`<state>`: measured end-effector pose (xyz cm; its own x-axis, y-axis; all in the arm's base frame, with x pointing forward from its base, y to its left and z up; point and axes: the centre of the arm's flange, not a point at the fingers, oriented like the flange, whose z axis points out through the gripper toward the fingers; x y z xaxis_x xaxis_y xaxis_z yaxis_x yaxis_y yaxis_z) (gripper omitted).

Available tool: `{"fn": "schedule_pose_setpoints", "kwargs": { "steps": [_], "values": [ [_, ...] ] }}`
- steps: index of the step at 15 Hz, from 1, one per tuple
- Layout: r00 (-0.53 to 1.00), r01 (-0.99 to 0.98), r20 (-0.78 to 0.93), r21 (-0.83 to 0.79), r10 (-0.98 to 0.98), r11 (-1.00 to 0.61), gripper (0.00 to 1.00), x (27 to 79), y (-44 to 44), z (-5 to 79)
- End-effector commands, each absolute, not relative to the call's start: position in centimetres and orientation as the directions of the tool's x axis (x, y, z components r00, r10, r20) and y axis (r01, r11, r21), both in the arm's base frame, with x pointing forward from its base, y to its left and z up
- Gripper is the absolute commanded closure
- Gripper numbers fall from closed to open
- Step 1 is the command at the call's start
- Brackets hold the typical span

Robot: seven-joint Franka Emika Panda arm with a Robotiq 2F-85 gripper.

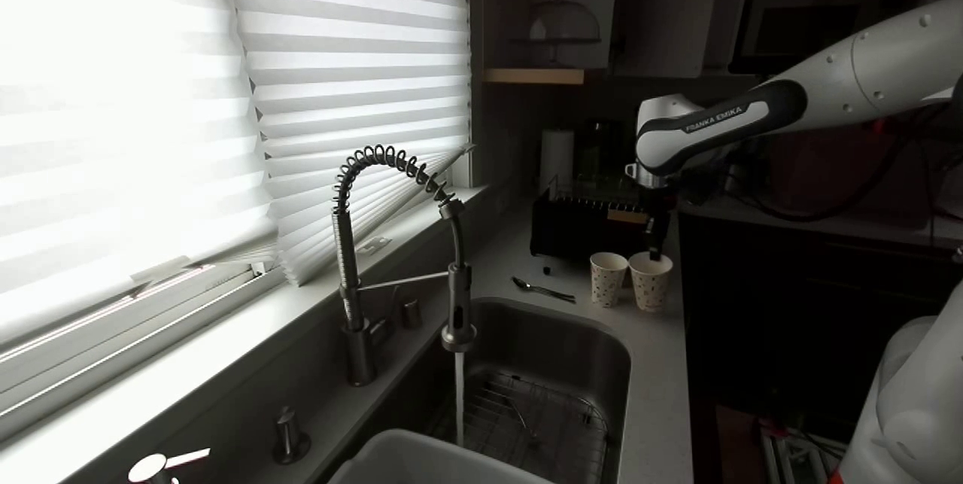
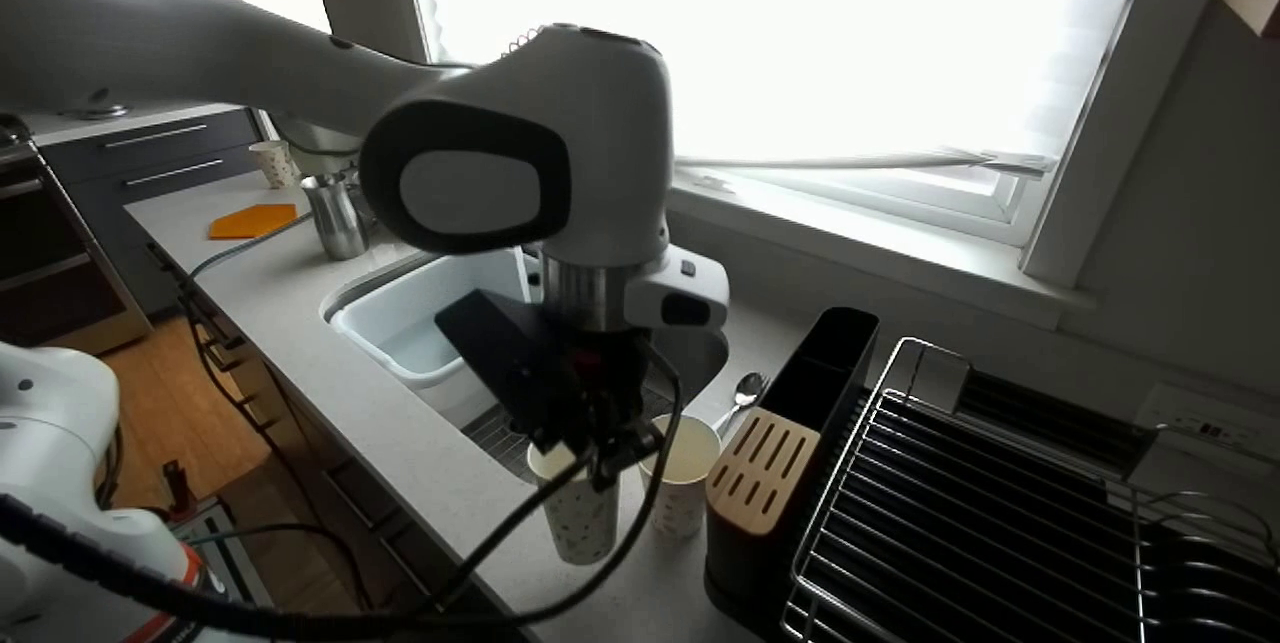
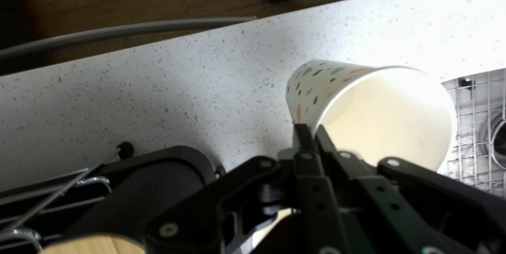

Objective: Push the faucet handle to the right then put water in both coffee cups and set them back down on the right side of the counter.

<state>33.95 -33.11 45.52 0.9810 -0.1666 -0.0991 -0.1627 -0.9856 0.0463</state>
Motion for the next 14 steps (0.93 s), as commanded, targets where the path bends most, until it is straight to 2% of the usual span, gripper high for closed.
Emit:
{"fn": "schedule_pose_setpoints", "kwargs": {
  "steps": [1, 6, 11, 12, 14],
  "values": [
    [0.996, -0.009, -0.091, 0.05, -0.014, -0.999, 0.99, 34.1, -27.0, 49.4],
    [0.979, 0.203, -0.034, 0.08, 0.201, -0.976, 0.99, 38.9, -18.7, 52.4],
    [0.898, 0.44, -0.041, 0.096, 0.438, -0.893, 0.99, 44.6, -10.4, 53.2],
    [0.93, 0.368, -0.041, 0.115, 0.366, -0.923, 0.96, 42.4, -11.9, 53.2],
    [0.909, 0.417, -0.044, 0.115, 0.415, -0.902, 0.96, 43.6, -9.6, 53.3]
  ]
}}
